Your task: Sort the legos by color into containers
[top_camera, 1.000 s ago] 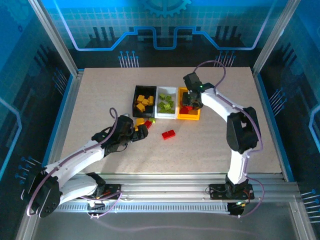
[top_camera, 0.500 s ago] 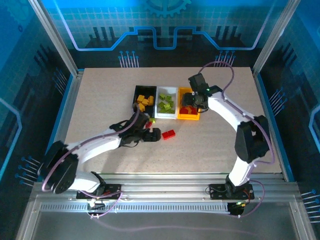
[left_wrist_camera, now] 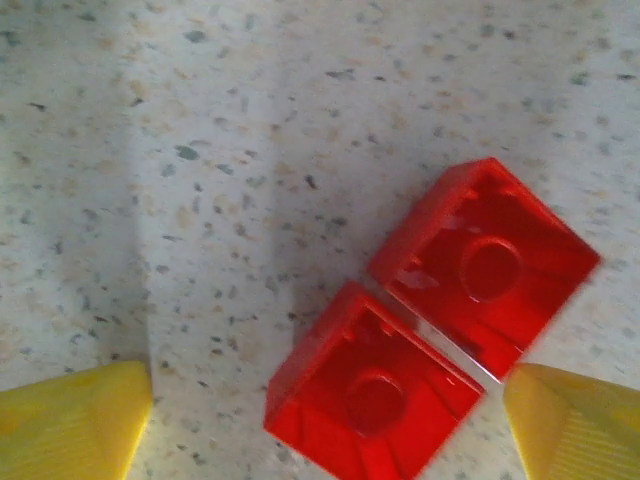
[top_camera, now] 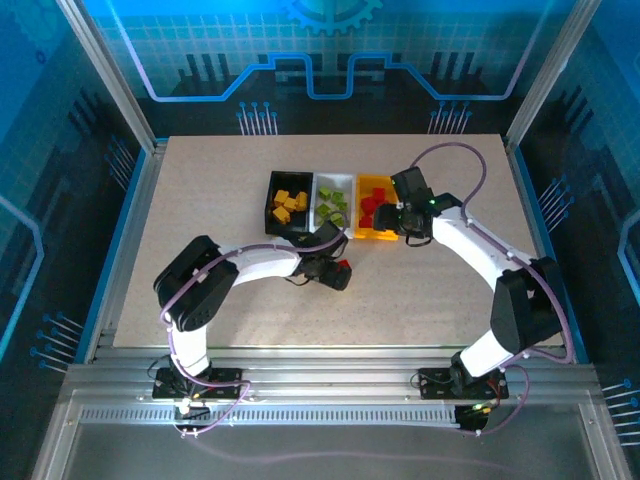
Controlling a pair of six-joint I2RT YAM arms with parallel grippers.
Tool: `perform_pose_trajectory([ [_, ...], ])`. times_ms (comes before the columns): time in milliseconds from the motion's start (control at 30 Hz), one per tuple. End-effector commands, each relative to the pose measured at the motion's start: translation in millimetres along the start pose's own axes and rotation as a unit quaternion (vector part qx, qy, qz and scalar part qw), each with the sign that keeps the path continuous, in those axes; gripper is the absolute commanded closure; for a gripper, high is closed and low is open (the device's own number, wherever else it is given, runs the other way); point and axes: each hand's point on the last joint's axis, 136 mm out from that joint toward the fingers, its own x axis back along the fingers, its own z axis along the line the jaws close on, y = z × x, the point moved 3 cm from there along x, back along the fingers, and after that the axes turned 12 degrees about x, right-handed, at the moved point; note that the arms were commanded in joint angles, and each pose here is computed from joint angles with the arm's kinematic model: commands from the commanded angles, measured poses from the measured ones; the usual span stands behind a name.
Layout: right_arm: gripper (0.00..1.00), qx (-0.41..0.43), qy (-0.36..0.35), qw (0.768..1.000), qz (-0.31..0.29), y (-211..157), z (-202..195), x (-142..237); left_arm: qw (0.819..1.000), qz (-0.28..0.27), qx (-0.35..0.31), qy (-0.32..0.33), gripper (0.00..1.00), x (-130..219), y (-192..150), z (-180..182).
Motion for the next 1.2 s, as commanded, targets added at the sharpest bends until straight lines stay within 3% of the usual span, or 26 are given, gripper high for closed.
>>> perform_pose_trajectory([
  [0, 0.27, -0.016, 0.003, 1.000, -0.022, 6.7, -6.1, 11.3, 1.000, -0.011, -0.025, 0.013, 0.14, -4.7, 7.6, -2.9],
  [167, 0.27, -0.021, 0.002, 0.999, -0.027, 7.4, -10.1, 14.2, 1.000, -0.006, -0.027, -0.001, 0.24, -8.3, 4.7, -7.0],
  [500, 0.27, -0.028, -0.003, 0.999, -0.028, 7.0, -14.7, 15.2, 1.000, 0.004, -0.027, -0.012, 0.55, -7.7, -8.4, -10.4],
  [767, 0.27, -0.040, -0.010, 0.998, -0.037, 5.0, -23.4, 21.9, 0.999, -0.025, 0.008, -0.032, 0.64, 36.4, -8.4, -9.8],
  [967, 0.27, -0.078, -0.027, 0.996, -0.043, -6.6, -48.5, 27.6, 0.992, -0.082, 0.021, -0.098, 0.64, 84.4, 25.9, -41.5],
  [1167, 0.27, -0.109, -0.037, 0.992, -0.046, -23.6, -68.8, 33.5, 0.981, -0.153, 0.043, -0.112, 0.65, 78.1, 97.2, -75.8],
])
